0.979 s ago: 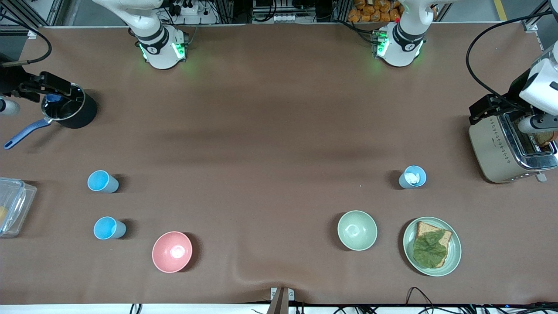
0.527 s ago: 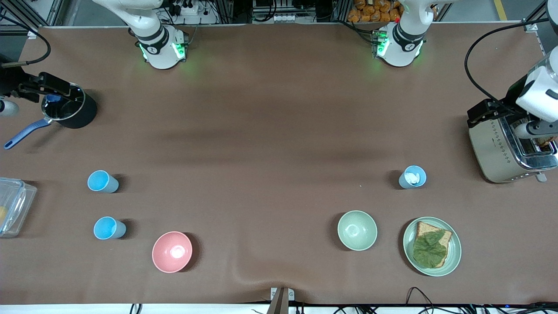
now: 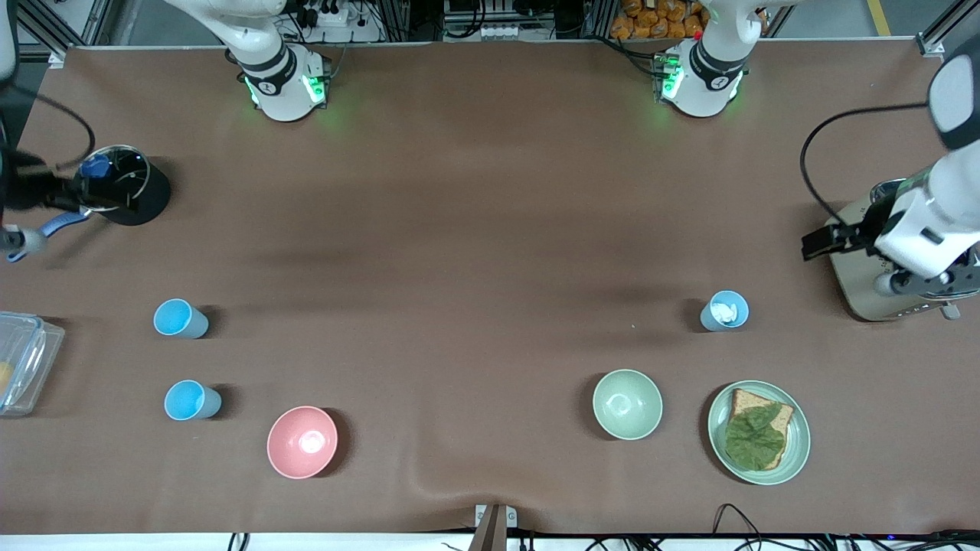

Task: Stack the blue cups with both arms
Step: 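Reach the right gripper and the left gripper toward separate blue cups, then grasp the blue cup with the right gripper while the left gripper grasps another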

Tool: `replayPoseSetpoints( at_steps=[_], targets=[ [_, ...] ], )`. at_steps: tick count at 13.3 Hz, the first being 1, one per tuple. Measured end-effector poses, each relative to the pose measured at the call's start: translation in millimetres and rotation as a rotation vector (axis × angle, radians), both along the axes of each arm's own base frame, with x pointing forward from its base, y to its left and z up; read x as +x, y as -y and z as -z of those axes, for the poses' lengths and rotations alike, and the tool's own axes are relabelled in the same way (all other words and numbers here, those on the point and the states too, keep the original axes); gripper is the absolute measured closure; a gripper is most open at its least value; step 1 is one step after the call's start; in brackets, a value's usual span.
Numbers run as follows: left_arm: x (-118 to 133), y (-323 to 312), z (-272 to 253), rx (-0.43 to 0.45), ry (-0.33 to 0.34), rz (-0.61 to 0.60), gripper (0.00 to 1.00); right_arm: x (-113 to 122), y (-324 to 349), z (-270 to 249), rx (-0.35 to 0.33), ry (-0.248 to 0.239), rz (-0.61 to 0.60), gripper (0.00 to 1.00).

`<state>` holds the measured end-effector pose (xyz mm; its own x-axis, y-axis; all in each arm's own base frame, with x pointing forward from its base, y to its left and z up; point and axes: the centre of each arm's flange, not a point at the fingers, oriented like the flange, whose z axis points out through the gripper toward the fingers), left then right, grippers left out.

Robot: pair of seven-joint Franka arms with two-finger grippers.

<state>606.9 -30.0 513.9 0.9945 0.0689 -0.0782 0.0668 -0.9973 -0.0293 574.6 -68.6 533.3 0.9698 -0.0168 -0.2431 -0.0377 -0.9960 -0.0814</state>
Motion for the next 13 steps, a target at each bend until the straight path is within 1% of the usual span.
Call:
replayPoseSetpoints(
  at_steps=[2, 3, 5, 7, 9, 11, 13],
  targets=[
    [4, 0, 29, -0.003, 0.001, 0.001, 0.00, 21, 32, 54, 0.012, -0.023, 0.027, 0.00],
    [4, 0, 43, -0.004, -0.003, 0.002, 0.00, 31, 49, 83, 0.015, -0.026, 0.048, 0.00],
    [6, 0, 75, -0.007, 0.001, 0.003, 0.00, 48, 74, 139, 0.014, -0.020, 0.078, 0.00],
    [6, 0, 115, -0.013, 0.019, 0.005, 0.00, 61, 85, 187, -0.018, -0.013, 0.073, 0.00],
    [5, 1, 148, -0.019, 0.030, 0.007, 0.00, 65, 90, 207, -0.054, -0.013, 0.054, 0.00],
    [6, 2, 176, -0.025, 0.035, 0.008, 0.00, 65, 98, 213, -0.067, -0.011, 0.057, 0.00],
    [9, 3, 201, -0.032, 0.040, 0.009, 0.00, 67, 109, 229, -0.071, 0.013, 0.072, 0.00]
  ],
)
